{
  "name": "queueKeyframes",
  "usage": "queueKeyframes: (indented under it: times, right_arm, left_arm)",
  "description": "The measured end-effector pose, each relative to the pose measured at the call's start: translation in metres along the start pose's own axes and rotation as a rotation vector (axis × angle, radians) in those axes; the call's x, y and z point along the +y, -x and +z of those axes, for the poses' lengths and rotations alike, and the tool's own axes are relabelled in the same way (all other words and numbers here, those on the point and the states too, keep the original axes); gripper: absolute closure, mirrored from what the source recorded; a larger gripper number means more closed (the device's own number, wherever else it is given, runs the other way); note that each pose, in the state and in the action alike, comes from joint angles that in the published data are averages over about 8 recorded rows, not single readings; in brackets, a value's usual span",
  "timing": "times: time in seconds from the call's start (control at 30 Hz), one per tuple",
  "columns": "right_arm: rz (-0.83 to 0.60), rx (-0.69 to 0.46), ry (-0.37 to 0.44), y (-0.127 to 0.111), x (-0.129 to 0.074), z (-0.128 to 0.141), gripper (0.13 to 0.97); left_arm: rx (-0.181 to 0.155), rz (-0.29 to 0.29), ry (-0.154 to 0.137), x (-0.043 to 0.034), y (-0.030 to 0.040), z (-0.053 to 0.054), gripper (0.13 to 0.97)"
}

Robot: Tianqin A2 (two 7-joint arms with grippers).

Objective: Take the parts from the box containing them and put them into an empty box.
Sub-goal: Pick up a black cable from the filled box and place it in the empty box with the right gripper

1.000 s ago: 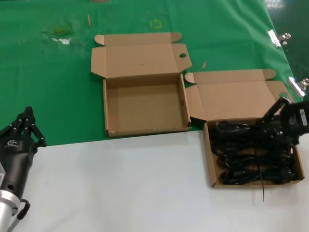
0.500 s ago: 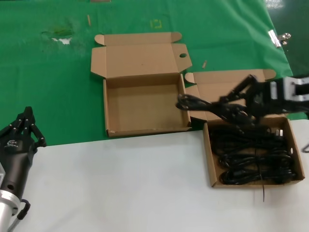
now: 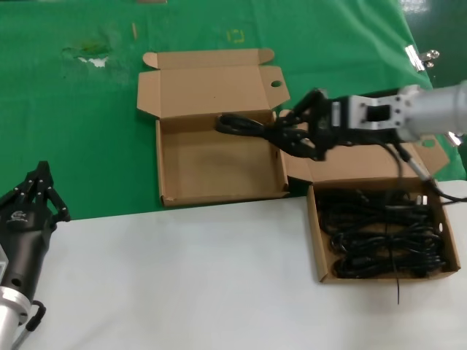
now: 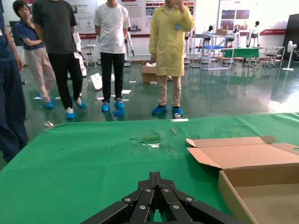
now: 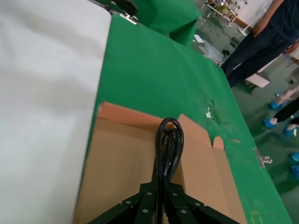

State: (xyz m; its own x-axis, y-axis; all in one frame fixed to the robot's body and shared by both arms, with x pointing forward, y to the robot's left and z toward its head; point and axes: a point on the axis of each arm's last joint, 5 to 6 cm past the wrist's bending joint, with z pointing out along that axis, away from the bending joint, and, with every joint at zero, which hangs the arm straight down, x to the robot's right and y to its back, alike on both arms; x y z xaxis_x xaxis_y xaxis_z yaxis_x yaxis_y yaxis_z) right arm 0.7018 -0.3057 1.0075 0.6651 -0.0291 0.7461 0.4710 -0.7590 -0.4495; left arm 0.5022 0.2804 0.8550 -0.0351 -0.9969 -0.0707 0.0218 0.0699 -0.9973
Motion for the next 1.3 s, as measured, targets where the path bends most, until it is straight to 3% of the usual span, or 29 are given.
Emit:
queueKeyframes:
  times: [0.33, 0.6, 0.9, 1.3]
  right_arm:
    - [-0.022, 0.011, -0.01, -0.008, -0.005, 0.06, 0.947]
    - [-0.04, 0.013, 0.024, 0.0, -0.011, 0.096, 0.947]
    - [-0.061, 0.005, 0.067, 0.014, -0.017, 0.116, 0.947]
    - [-0.082, -0.013, 0.098, 0.023, -0.017, 0.123, 0.946]
  left_arm:
    - [0.0, 0.0, 0.0, 0.0, 0.0, 0.0, 0.957]
    - [0.0, 0.0, 0.0, 0.0, 0.0, 0.0, 0.957]
    - [0.0, 0.0, 0.0, 0.0, 0.0, 0.0, 0.957]
    - [0.0, 0.0, 0.0, 0.0, 0.0, 0.0, 0.957]
